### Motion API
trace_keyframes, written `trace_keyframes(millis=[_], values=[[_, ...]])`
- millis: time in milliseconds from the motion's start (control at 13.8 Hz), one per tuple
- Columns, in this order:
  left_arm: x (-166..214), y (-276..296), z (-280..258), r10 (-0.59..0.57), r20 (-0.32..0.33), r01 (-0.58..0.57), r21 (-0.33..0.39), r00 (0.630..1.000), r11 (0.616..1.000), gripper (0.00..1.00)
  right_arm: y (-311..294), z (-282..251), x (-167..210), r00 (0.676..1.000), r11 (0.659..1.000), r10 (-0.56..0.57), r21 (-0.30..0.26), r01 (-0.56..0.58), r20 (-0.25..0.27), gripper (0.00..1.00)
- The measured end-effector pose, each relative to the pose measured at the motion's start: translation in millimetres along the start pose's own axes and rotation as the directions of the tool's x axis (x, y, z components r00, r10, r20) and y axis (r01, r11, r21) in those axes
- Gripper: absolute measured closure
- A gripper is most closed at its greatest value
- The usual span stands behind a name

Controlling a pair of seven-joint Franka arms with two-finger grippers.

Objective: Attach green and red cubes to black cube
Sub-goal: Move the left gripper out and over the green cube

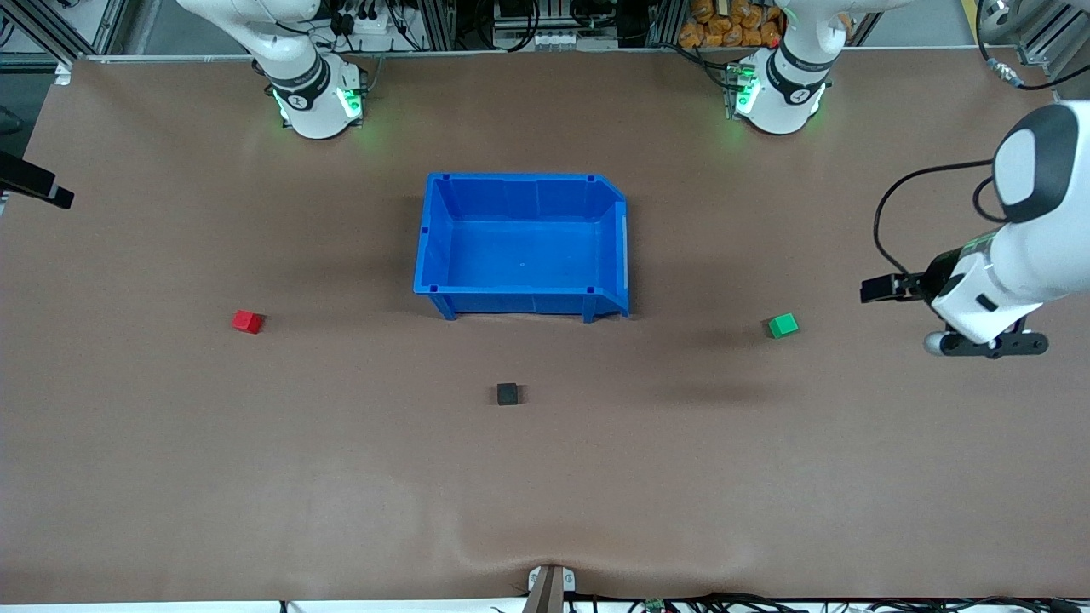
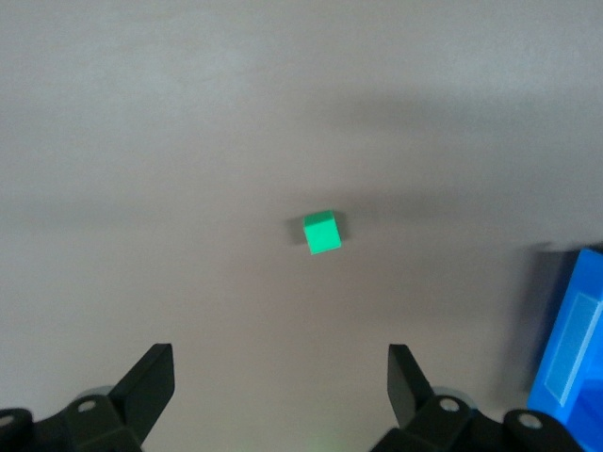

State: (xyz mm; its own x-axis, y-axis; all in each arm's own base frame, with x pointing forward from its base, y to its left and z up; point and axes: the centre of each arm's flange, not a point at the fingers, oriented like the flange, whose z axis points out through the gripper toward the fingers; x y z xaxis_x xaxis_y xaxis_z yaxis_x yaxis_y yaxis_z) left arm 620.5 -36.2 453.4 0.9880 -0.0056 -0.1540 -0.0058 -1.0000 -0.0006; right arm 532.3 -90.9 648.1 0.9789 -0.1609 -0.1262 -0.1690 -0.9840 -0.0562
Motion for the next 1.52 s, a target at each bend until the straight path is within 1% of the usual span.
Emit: trace_keyframes(millis=[436, 726, 799, 871, 1016, 1162, 1307, 1525], values=[[12, 9, 81, 0.004, 0.005, -0.004, -0.005, 1.0, 1.0, 0.0, 1, 4, 3, 1.0, 1.0, 0.003, 0.0, -0.003, 0.007, 0.0], [11, 16, 127, -0.118, 0.03, 0.118, 0.0, 0.993, 0.993, 0.0, 2, 7, 6, 1.0, 1.0, 0.004, -0.001, -0.004, 0.012, 0.0], [9, 19, 136, -0.134, 0.045, 0.134, 0.004, 0.99, 0.991, 0.0, 2, 10, 7, 1.0, 1.0, 0.004, -0.001, -0.004, 0.019, 0.0], [7, 20, 147, -0.144, 0.058, 0.143, 0.007, 0.988, 0.99, 0.0, 2, 18, 12, 0.999, 1.0, 0.004, 0.0, -0.004, 0.037, 0.0], [4, 18, 170, -0.165, 0.05, 0.165, 0.004, 0.985, 0.986, 0.0, 3, 43, 29, 0.996, 1.0, 0.009, -0.003, -0.009, 0.086, 0.0], [3, 12, 189, -0.225, 0.034, 0.225, -0.001, 0.974, 0.974, 0.0, 7, 59, 39, 0.993, 1.0, 0.017, -0.004, -0.017, 0.114, 0.0], [4, 7, 201, -0.266, 0.03, 0.267, -0.005, 0.963, 0.964, 0.0, 10, 60, 40, 0.993, 1.0, 0.022, -0.004, -0.022, 0.116, 0.0], [8, 9, 216, -0.279, 0.016, 0.28, -0.012, 0.96, 0.96, 0.0, 11, 58, 39, 0.993, 1.0, 0.024, -0.004, -0.024, 0.114, 0.0]])
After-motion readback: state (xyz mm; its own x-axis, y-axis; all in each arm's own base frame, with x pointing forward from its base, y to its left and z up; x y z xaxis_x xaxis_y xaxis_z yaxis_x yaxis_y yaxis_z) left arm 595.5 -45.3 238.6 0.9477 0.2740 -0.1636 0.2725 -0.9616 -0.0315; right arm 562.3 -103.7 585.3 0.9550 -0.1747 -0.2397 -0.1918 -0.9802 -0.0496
